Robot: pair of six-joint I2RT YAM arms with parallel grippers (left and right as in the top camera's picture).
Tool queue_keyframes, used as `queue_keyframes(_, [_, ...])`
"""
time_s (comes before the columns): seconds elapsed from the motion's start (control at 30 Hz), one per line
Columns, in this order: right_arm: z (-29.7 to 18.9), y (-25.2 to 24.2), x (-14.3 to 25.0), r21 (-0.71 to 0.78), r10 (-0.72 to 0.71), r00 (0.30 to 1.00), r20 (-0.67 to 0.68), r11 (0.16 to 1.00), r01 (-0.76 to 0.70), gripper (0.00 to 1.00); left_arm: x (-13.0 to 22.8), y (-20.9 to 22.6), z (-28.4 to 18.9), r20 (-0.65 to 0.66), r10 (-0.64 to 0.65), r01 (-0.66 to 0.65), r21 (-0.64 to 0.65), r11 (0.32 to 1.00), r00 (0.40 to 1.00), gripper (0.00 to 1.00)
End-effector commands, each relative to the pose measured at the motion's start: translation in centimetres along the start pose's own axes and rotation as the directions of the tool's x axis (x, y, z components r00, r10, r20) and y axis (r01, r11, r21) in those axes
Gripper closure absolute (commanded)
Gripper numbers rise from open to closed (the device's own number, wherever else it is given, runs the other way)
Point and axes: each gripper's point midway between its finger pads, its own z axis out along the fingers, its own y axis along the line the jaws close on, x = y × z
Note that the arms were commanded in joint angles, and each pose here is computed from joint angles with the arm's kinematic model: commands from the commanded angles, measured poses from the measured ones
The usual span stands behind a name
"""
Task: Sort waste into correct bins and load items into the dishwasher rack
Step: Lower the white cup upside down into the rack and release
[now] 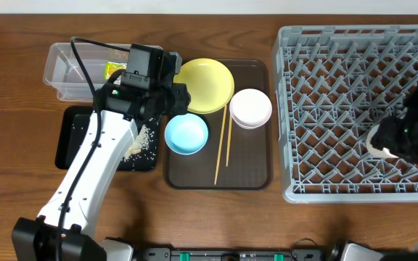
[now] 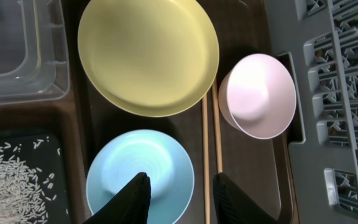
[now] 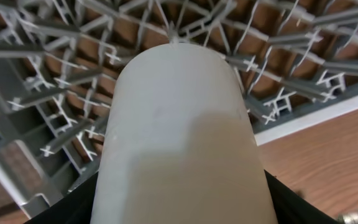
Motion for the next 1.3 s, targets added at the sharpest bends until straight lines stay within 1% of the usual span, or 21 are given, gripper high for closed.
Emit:
queue_keyframes(0.0, [1.0,-0.7,-0.5,0.020,0.030,0.999,-0.041,0.999,-0.029,0.99,-0.2,0.1,-0.4,0.010,0.011,-0.011,-0.012,1.000,1.000,0.64])
queue_keyframes(0.3, [4.9,-1.2,-0.5,0.051,0.038,0.982,-0.184,0.998,-0.029,0.99,0.1,0.2,-0.4,-0.004,0.008,-0.008,-0.015,1.000,1.000,0.63])
queue_keyframes(0.6, [7.9,-1.4,-0.4,0.068,0.041,0.961,-0.275,0.997,-0.023,0.98,0.1,0.2,-0.4,-0.004,0.008,-0.008,-0.016,1.000,1.000,0.63])
queue_keyframes(0.63, [8.1,-1.4,-0.4,0.068,0.041,0.959,-0.280,0.997,-0.022,0.96,0.1,0.2,-0.4,-0.004,0.008,-0.008,-0.016,1.000,1.000,0.64])
queue_keyframes(0.67, [8.4,-1.4,-0.5,0.069,0.041,0.958,-0.285,0.997,-0.022,0.92,0.1,0.2,-0.4,-0.004,0.008,-0.008,-0.016,1.000,1.000,0.64])
queue_keyframes(0.7, [8.6,-1.4,-0.5,0.066,0.041,0.957,-0.289,0.998,-0.023,0.83,0.1,0.2,-0.4,-0.004,0.008,-0.008,-0.016,1.000,1.000,0.64])
queue_keyframes(0.8, [8.9,-1.4,-0.6,0.065,0.041,0.956,-0.290,0.998,-0.023,0.77,0.1,0.2,-0.4,-0.004,0.008,-0.008,-0.016,1.000,1.000,0.63])
queue_keyframes(0.87, [8.9,-1.3,-0.7,0.065,0.040,0.958,-0.285,0.998,-0.023,0.69,0.1,0.2,-0.4,-0.004,0.008,-0.008,-0.016,1.000,1.000,0.63])
queue_keyframes(0.9, [8.9,-1.3,-0.7,0.065,0.040,0.958,-0.285,0.998,-0.023,0.67,0.1,0.2,-0.4,-0.004,0.008,-0.008,-0.016,1.000,1.000,0.63])
queue_keyframes(0.93, [8.9,-1.3,-0.7,0.065,0.040,0.957,-0.286,0.998,-0.023,0.64,0.1,0.2,-0.4,-0.005,0.009,-0.009,-0.016,1.000,1.000,0.62])
queue_keyframes(0.97, [8.9,-1.3,-0.7,0.063,0.040,0.957,-0.286,0.998,-0.023,0.61,0.2,0.2,-0.4,-0.006,0.012,-0.012,-0.017,1.000,1.000,0.58])
queue_keyframes(1.0, [8.9,-1.2,-0.7,0.059,0.040,0.957,-0.287,0.998,-0.024,0.57,0.2,0.2,-0.4,-0.008,0.016,-0.016,-0.017,1.000,1.000,0.56])
queue_keyframes(1.13, [8.9,-1.1,-0.7,0.050,0.040,0.957,-0.286,0.998,-0.027,0.53,0.5,0.3,-0.4,-0.022,0.025,-0.026,-0.021,0.999,0.999,0.55])
queue_keyframes(1.23, [8.8,-1.1,-0.6,0.050,0.040,0.956,-0.289,0.998,-0.027,0.44,0.7,0.8,-0.4,-0.029,0.022,-0.024,-0.046,0.999,0.999,0.55])
queue_keyframes(1.27, [8.8,-1.1,-0.6,0.050,0.040,0.956,-0.290,0.998,-0.027,0.44,0.8,0.8,-0.4,-0.031,0.022,-0.023,-0.049,0.999,0.999,0.55])
